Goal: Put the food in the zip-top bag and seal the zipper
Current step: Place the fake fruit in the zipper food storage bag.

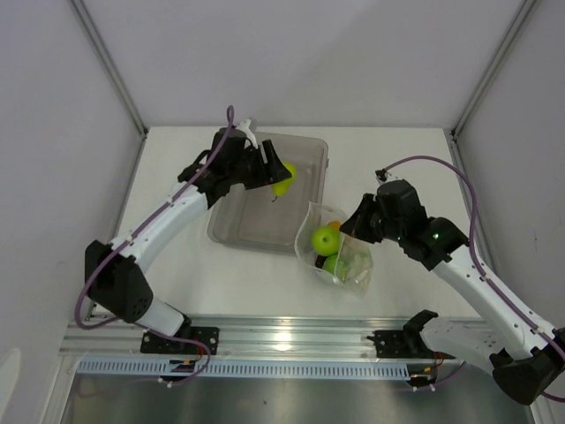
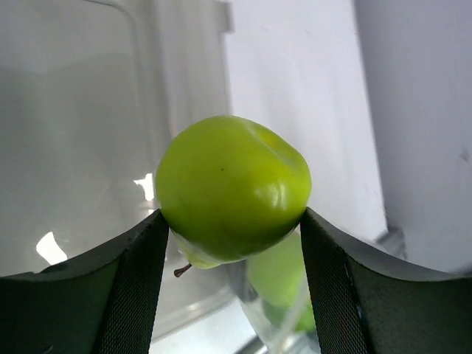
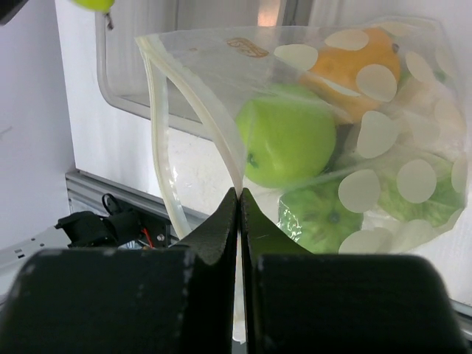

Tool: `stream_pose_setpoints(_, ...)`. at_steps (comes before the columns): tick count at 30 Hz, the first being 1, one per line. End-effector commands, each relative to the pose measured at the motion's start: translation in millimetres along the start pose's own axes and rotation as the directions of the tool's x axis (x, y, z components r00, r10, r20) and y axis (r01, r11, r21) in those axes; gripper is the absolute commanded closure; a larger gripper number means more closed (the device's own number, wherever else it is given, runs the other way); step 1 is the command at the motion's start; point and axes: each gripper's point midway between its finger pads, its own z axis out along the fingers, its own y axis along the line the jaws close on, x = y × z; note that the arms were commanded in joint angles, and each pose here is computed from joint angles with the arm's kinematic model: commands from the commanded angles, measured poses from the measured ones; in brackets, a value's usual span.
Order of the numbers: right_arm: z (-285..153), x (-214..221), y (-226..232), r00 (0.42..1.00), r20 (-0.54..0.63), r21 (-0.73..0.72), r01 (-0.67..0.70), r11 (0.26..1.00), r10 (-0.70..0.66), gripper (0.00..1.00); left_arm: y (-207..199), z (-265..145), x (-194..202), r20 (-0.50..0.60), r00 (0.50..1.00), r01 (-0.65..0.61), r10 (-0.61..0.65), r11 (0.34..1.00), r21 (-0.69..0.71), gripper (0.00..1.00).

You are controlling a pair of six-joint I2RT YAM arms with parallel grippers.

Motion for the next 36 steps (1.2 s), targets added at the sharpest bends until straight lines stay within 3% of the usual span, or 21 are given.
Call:
stream_pose_setpoints(1,-13.4,-11.6,8.8,0.999,0.04,-0.013,-0.021,1.0,0.022,1.0,-55.1,-35.9,9.3,0.0,0.999,-0.033,0.034,0.973,0.228,0.99)
stream_pose_setpoints(7,-21.6,-9.9,6.5,0.998,0.048,-0.017,-0.033,0.999,0.033,1.0,-92.7,-69.5,32.6,-0.034,0.997,-0.052,0.072,0.914,0.402,0.99)
stream_pose_setpoints(14,-25.0,-11.4,7.5,0.997,0.058,-0.024,-0.039,0.999,0.04,1.0,-115.5,-87.5,50.7,-0.06,0.991,-0.076,0.12,0.871,0.485,0.99)
stream_pose_setpoints(36,-38.9,-16.3,8.6,0.994,0.096,-0.046,-0.047,0.998,0.051,1.0,-128.5,-63.0,109.2,-0.189,0.967,-0.059,0.171,0.871,0.488,0.99)
